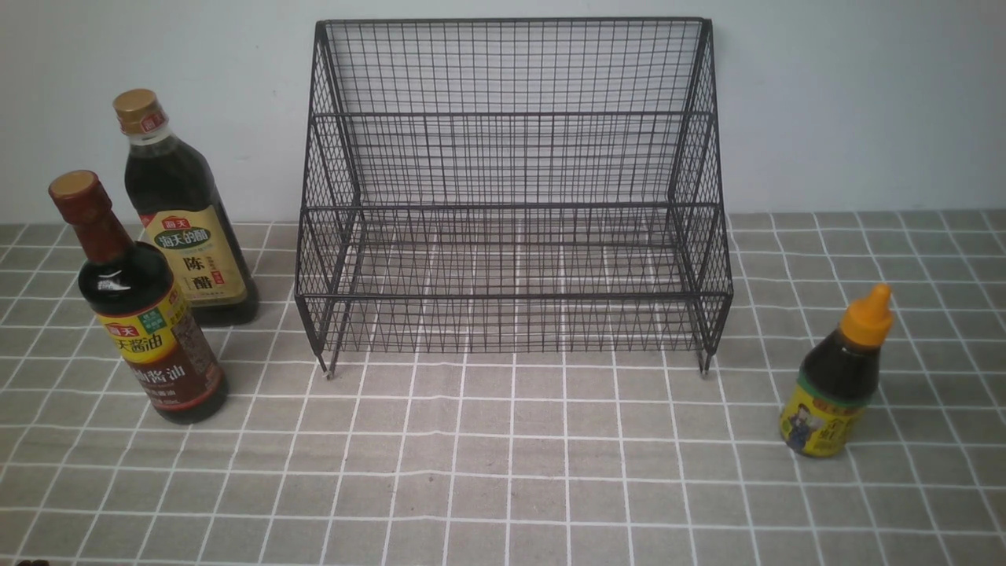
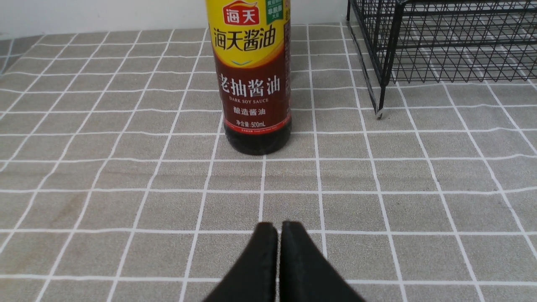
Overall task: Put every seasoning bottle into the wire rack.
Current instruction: Use the right arm to grab the condiment bottle closest to it
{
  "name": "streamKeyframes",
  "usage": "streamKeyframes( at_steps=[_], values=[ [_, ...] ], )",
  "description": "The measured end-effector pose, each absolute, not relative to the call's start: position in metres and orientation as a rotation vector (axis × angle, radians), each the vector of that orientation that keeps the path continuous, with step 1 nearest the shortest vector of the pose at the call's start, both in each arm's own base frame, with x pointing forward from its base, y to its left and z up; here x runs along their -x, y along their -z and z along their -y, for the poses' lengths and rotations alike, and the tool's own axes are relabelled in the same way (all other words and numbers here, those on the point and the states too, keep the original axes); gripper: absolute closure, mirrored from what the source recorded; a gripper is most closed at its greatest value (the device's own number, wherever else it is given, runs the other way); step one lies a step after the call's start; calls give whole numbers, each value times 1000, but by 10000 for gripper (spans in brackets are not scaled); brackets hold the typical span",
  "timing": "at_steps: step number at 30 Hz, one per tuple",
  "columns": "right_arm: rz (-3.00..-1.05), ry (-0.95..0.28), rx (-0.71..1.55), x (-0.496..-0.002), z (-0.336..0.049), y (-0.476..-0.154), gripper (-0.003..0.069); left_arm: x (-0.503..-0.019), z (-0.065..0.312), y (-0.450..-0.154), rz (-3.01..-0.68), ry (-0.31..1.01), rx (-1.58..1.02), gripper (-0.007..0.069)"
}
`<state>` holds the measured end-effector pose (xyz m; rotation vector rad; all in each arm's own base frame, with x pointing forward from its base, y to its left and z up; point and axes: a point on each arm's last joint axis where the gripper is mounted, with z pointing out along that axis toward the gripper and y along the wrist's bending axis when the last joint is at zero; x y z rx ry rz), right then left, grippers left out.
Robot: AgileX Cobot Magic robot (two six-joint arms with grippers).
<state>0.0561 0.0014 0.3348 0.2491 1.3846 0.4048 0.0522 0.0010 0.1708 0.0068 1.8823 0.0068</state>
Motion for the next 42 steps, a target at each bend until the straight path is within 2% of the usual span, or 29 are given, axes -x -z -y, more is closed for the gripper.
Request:
streamKeyframes(
  at_steps=[3, 4, 7, 9, 10, 12, 16, 17, 23, 27, 31, 34, 35, 37, 38, 42],
  values=[
    [-1673, -258, -287, -78, 0, -350, 673, -52, -1, -171, -1882, -7, -7, 632],
    [-1684, -251, -287, -79, 1, -356, 673, -52, -1, -171, -1882, -7, -7, 632],
    [-2094, -131, -208, -113, -2, -365, 673, -52, -1, -171, -1882, -7, -7, 632],
    [-2215, -123, -169, -126, -6, -365, 673, -52, -1, -171, -1882, -7, -7, 632],
    [-2373, -138, -131, -143, -10, -363, 673, -52, -1, -171, -1882, -7, -7, 632],
    [-2495, -169, -100, -169, -15, -361, 667, -52, -1, -171, -1882, -7, -7, 632],
    [-2613, -186, -88, -222, -19, -352, 617, -52, -1, -171, -1882, -7, -7, 632],
    [-2610, -188, -87, -222, -19, -353, 613, -52, -1, -171, -1882, -7, -7, 632],
    [-2679, -199, 77, -273, -27, -328, 424, -52, -1, -171, -1882, -7, -7, 632],
    [-2710, -206, 147, -295, -38, -303, 219, -52, -1, -171, -1882, -7, -7, 632],
    [-2718, -200, 150, -313, -40, -284, 109, -52, -1, -171, -1882, -7, -7, 632],
    [-2752, -198, 150, -321, -41, -270, 121, -52, -1, -171, -1882, -7, -7, 632],
    [-2763, -198, 156, -323, -41, -266, 160, -52, -1, -171, -1882, -7, -7, 632],
    [-2787, -199, 195, -324, -42, -261, 347, -52, -1, -171, -1882, -7, -7, 632],
    [-2788, -198, 202, -324, -42, -261, 372, -52, -1, -171, -1882, -7, -7, 632],
    [-2804, -197, 250, -324, -43, -279, 358, -52, -1, -171, -1882, -7, -7, 632]
  ],
)
